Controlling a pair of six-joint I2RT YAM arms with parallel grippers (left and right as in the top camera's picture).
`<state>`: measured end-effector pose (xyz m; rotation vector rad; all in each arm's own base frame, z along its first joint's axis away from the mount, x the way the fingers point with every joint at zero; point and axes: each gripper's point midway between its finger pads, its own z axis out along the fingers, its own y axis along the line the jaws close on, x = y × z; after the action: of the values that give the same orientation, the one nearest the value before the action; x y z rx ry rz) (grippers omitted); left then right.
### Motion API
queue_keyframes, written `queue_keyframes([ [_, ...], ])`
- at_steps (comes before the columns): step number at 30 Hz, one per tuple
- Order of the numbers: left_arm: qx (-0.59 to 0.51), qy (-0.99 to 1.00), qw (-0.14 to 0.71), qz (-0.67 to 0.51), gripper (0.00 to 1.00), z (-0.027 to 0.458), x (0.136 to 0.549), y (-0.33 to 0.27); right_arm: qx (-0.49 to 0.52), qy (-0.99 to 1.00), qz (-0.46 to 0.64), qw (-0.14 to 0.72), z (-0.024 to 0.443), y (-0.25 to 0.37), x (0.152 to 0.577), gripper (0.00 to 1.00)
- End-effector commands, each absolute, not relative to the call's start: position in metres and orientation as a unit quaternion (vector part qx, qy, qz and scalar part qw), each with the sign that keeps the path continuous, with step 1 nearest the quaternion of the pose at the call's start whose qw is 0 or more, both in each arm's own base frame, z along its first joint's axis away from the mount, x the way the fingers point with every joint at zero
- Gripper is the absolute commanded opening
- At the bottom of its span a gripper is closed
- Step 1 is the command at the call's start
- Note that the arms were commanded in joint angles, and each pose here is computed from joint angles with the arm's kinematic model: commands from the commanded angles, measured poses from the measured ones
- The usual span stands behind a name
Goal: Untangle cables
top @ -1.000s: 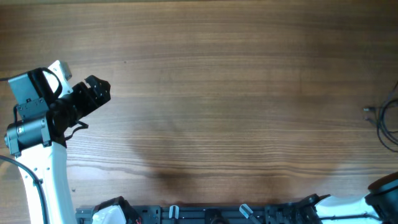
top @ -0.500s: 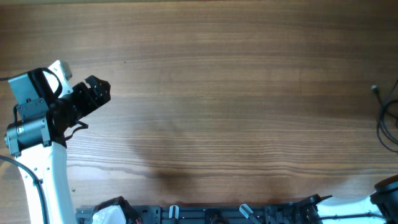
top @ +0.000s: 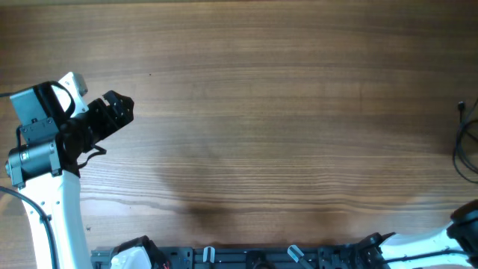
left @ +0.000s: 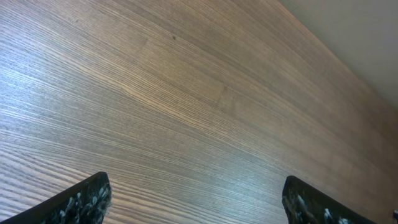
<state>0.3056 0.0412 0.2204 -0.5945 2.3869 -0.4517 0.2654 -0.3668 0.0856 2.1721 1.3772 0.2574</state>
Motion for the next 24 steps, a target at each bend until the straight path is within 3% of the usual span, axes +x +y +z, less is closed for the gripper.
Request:
queue_keyframes([
  [1,-0.210,0.905,0.326,-0.175,0.89,0.227,0.306,0.037,0.779,0.575,0.121,0.218,0.069,-0.310,0.305,1.00],
  [5,-0.210,0.905,0.326,-0.175,0.89,0.227,0.306,0.037,0.633,0.729,0.143,0.220,0.071,-0.246,0.357,1.00],
  [7,-0.195,0.907,0.333,-0.167,0.89,0.228,0.307,0.039,0.485,0.826,0.160,0.238,0.076,-0.198,0.390,1.00],
  [11,-0.163,0.913,0.341,-0.152,0.88,0.228,0.308,0.040,0.200,0.936,0.172,0.231,0.075,-0.096,0.415,1.00],
  [12,-0.158,0.914,0.342,-0.150,0.88,0.228,0.308,0.040,0.174,0.946,0.166,0.219,0.072,-0.082,0.413,1.00],
  [14,-0.151,0.916,0.342,-0.147,0.88,0.228,0.308,0.040,0.150,0.961,0.131,0.194,0.068,-0.066,0.406,0.80],
  [16,-0.152,0.916,0.340,-0.148,0.89,0.227,0.307,0.040,0.114,0.970,0.095,0.193,0.077,-0.053,0.402,0.75],
  [24,-0.146,0.912,0.354,-0.145,0.85,0.236,0.303,0.038,0.045,0.934,0.097,0.342,0.220,0.001,0.373,0.83],
])
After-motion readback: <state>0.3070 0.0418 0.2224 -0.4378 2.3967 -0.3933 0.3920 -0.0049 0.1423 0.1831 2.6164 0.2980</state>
